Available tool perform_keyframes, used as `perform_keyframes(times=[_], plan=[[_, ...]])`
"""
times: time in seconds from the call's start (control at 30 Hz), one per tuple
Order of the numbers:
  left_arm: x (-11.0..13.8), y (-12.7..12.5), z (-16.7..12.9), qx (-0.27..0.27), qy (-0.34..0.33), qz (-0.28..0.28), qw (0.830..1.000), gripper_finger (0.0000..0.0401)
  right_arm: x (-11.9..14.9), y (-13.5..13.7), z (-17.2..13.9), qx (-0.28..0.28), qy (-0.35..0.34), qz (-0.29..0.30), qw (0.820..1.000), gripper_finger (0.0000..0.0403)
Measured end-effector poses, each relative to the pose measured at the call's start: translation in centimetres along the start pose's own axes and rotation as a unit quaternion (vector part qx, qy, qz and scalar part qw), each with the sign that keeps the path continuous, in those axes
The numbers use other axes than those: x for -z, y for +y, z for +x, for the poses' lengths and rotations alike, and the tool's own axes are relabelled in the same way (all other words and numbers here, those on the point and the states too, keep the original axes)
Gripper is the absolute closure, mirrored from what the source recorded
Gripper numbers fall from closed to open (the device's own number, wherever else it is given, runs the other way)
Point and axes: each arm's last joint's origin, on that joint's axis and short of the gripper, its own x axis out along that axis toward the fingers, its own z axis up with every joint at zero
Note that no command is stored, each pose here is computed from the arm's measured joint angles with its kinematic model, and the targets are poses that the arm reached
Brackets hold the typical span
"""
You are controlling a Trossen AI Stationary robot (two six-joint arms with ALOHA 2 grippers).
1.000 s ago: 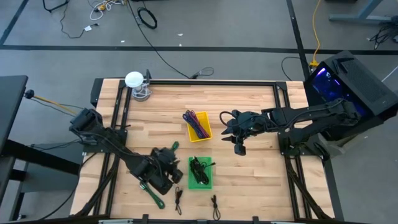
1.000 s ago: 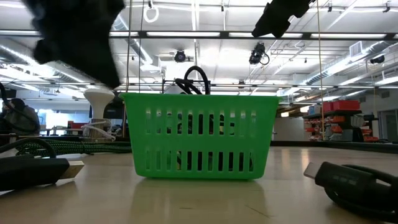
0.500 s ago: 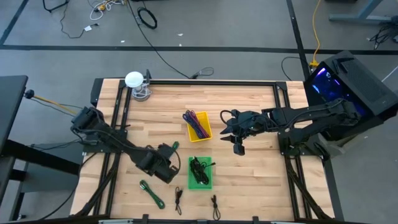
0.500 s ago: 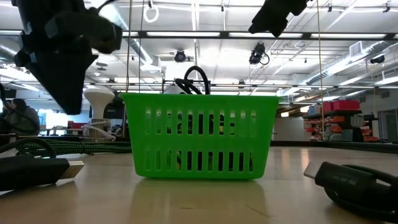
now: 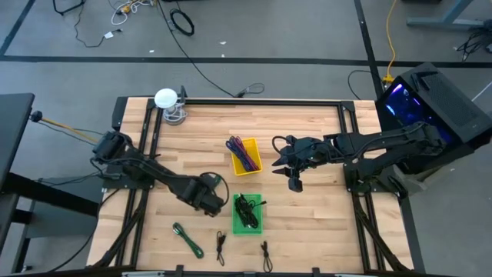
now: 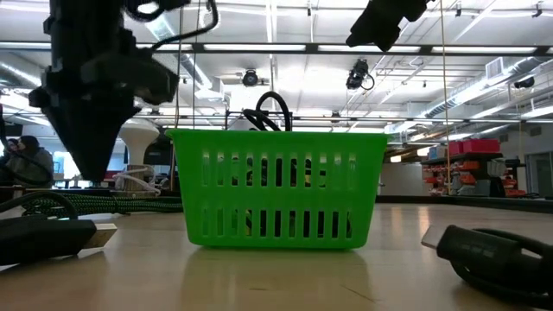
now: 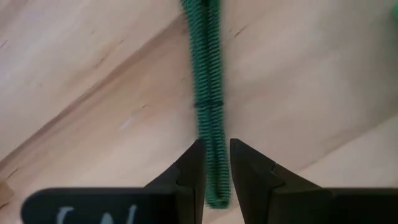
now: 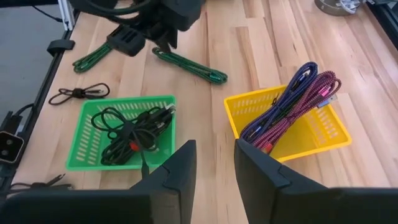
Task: Pick & Place USB Port
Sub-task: Put the black and green charger cable into the yellow bin
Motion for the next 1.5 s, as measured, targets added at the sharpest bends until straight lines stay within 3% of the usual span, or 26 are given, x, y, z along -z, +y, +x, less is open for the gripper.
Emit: perform_keyframes(times=[0.2, 0.43, 0.93, 1.03, 1.17, 1.5], plan=[[0.3, 1.2, 1.9, -0.010, 0.036, -0.008, 0.999, 0.0325, 0.1, 0.0, 0.0, 0.000, 0.004, 0.000, 1.000, 0.0292], [-0.1, 0.5, 2.4, 0.047, 0.027, -0.011, 0.998, 0.0325, 0.1, 0.0, 0.0, 0.000, 0.004, -0.004, 1.000, 0.0292], [-0.7, 0.2, 3.3, 0.055, 0.044, 0.000, 0.998, 0.0325, 0.1, 0.0, 0.0, 0.000, 0.004, -0.004, 1.000, 0.0292], [-0.7, 0.1, 3.6, 0.050, 0.045, 0.014, 0.998, 0.0333, 0.1, 0.0, 0.0, 0.001, 0.004, -0.003, 1.000, 0.0292], [-0.7, 0.1, 3.8, 0.042, 0.041, 0.032, 0.998, 0.0385, 0.2, 0.0, 0.0, 0.001, 0.009, -0.003, 1.000, 0.0292], [-0.8, 2.0, 1.6, -0.008, -0.020, 0.037, 0.999, 0.0393, 0.2, 0.0, 0.0, 0.002, 0.012, -0.003, 1.000, 0.0292]])
